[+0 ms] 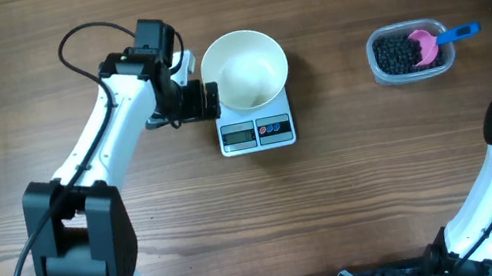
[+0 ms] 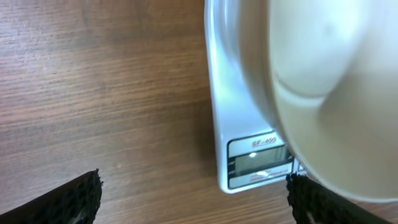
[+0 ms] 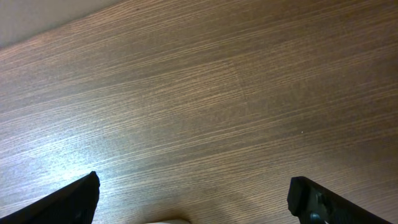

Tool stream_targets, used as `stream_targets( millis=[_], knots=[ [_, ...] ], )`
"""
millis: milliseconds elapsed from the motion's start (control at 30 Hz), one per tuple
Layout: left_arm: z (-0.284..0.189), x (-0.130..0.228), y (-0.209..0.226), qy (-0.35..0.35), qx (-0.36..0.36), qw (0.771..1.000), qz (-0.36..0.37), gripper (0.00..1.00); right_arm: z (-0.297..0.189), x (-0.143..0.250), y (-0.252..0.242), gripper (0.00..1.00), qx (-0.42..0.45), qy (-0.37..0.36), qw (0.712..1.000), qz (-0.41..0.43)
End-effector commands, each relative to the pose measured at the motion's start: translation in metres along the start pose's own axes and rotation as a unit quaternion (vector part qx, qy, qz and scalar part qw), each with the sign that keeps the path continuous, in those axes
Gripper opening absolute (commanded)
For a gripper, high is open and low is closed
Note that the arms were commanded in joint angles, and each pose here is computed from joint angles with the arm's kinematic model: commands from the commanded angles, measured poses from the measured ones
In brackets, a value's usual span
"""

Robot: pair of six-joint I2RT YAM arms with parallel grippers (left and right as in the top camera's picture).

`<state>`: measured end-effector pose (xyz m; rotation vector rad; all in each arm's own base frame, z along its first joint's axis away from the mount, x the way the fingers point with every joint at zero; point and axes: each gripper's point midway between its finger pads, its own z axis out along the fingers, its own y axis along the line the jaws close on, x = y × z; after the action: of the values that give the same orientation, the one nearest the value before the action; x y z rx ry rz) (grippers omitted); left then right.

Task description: Scoop item into bowl and weigh 150g on scale

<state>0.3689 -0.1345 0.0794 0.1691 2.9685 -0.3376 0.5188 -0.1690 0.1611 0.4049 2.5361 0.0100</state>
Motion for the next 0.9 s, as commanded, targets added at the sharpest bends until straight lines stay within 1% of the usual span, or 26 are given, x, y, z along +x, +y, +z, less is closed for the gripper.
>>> stream_targets(
  millis=[0,167,333,400,500,667,767,867],
  knots=[
    [0.0,-0.002,-0.005,-0.006,0.008,1.0,-0.015,1.0,0.005,-0.003,0.0,1.0,0.004,-0.001,1.0,0.002],
    [0.0,0.003,-0.004,0.003,0.006,1.0,-0.016,1.0,0.005,-0.003,0.0,1.0,0.004,-0.001,1.0,0.002],
    [-0.001,0.021,0.001,0.039,-0.006,0.999,-0.007,1.0,0.005,-0.003,0.0,1.0,0.004,-0.001,1.0,0.002],
    [-0.005,0.023,0.007,0.044,-0.009,0.999,-0.028,1.0,0.005,-0.003,0.0,1.0,0.004,-0.001,1.0,0.002],
    [-0.014,0.016,0.03,0.028,-0.012,0.997,-0.066,1.0,0.005,-0.003,0.0,1.0,0.004,-0.001,1.0,0.002],
    [-0.027,0.004,0.085,-0.003,-0.02,0.99,-0.137,1.0,0.005,-0.003,0.0,1.0,0.004,-0.001,1.0,0.002],
    [-0.034,-0.006,0.117,-0.032,-0.026,0.985,-0.17,1.0,0.005,-0.003,0.0,1.0,0.004,-0.001,1.0,0.002],
    [-0.039,-0.006,0.138,-0.043,-0.03,0.979,-0.195,1.0,0.005,-0.003,0.001,1.0,0.003,-0.001,1.0,0.002]
  ],
)
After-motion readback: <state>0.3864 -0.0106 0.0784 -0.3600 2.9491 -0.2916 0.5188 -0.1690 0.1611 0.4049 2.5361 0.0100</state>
